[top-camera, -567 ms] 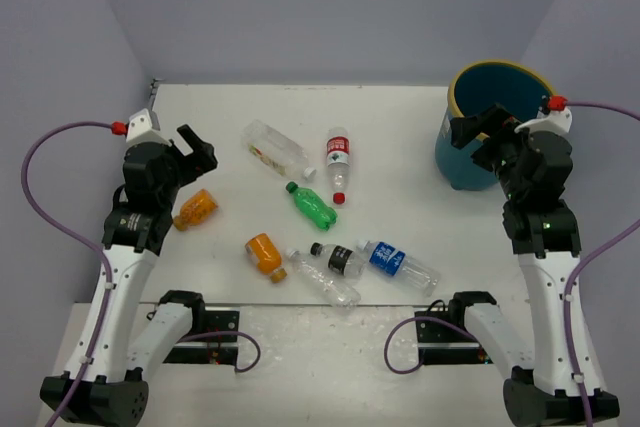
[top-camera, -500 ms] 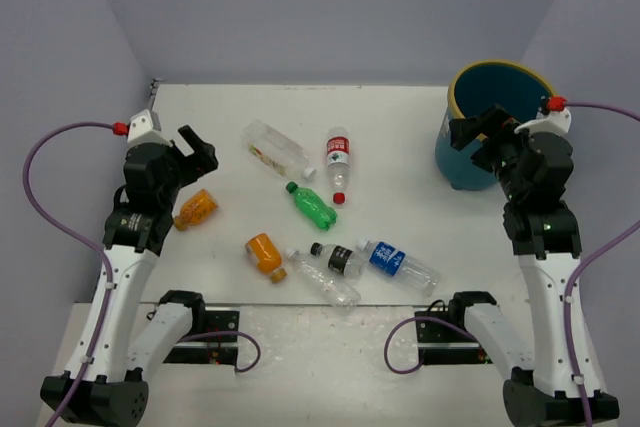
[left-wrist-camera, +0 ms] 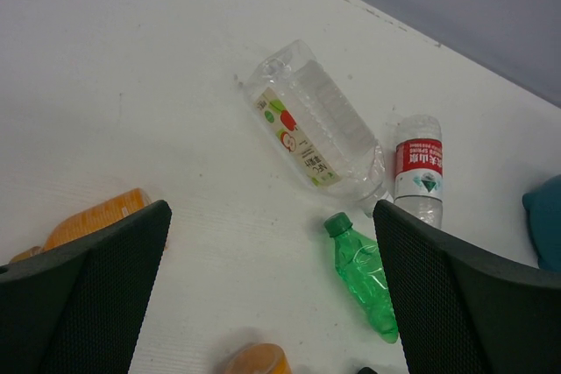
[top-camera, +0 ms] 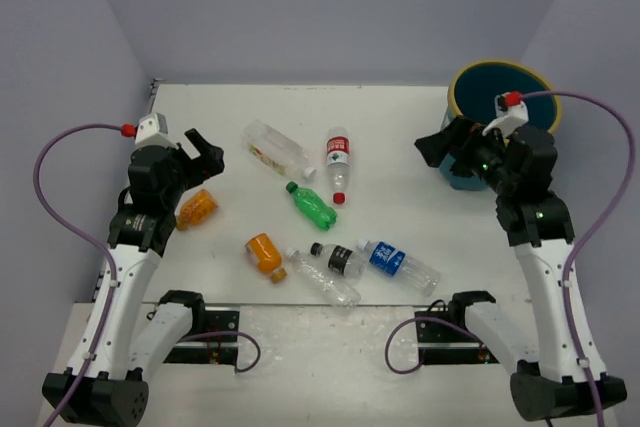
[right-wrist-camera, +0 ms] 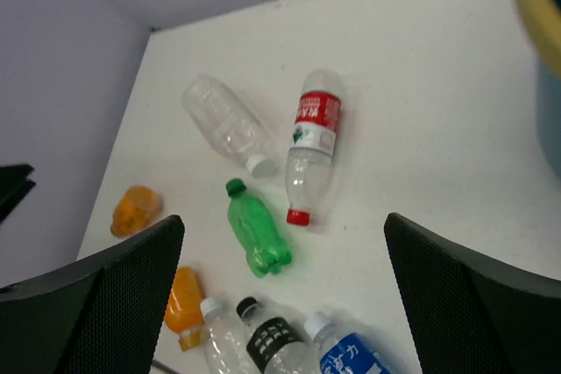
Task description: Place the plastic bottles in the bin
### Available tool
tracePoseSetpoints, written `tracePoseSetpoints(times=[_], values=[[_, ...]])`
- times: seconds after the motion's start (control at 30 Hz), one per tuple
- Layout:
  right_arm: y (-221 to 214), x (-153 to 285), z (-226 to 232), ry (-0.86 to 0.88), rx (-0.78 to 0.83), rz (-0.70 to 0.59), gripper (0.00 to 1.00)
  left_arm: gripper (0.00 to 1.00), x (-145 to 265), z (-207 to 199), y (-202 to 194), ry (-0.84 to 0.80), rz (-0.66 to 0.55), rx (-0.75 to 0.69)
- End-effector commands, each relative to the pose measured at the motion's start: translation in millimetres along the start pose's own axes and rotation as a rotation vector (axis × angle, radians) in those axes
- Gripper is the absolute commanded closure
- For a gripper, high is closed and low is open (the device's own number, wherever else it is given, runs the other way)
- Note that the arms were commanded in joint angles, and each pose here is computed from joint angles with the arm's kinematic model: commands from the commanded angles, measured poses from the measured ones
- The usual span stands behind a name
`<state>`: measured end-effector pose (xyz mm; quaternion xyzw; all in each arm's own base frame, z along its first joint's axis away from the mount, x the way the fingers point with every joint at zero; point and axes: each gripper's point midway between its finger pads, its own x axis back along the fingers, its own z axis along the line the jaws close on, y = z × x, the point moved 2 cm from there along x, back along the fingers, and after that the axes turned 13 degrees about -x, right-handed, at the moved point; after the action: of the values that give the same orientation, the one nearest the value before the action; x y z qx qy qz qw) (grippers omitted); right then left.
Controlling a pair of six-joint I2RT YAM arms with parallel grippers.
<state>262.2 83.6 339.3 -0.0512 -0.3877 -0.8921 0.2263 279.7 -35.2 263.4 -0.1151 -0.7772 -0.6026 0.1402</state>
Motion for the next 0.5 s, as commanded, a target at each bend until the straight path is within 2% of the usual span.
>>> tracePoseSetpoints(times=[0.0, 0.07, 0.2, 0.3, 0.4, 0.47], values=[[-66.0, -7.2, 7.5, -0.01, 0.17, 0.272, 0.01, 0.0, -0.5, -4.5, 9.6, -0.028, -0.045, 0.016], [-91.6, -11.3, 11.8, -0.028, 0.246, 0.34, 0.01, 0.0, -0.3, -6.0, 9.1, -0.038, -0.044, 0.016], [-143.1, -18.3, -9.8, -0.142, 0.405, 0.518, 0.01, 0.0, -0.4, -6.1, 7.9, -0.042, -0.043, 0.017], [-191.3, -14.9, -32.2, -0.195, 0.571, 0.742, 0.01, 0.0, -1.3, -6.8, 7.8, -0.045, -0.04, 0.015], [-211.1, -21.8, -58.1, -0.347, 0.769, 0.784, 0.01, 0.0, -3.6, -6.2, 4.8, -0.042, -0.029, 0.016], [-213.2, -24.8, -69.4, -0.401, 0.824, 0.793, 0.01, 0.0, -3.7, -6.2, 4.5, -0.042, -0.028, 0.016]])
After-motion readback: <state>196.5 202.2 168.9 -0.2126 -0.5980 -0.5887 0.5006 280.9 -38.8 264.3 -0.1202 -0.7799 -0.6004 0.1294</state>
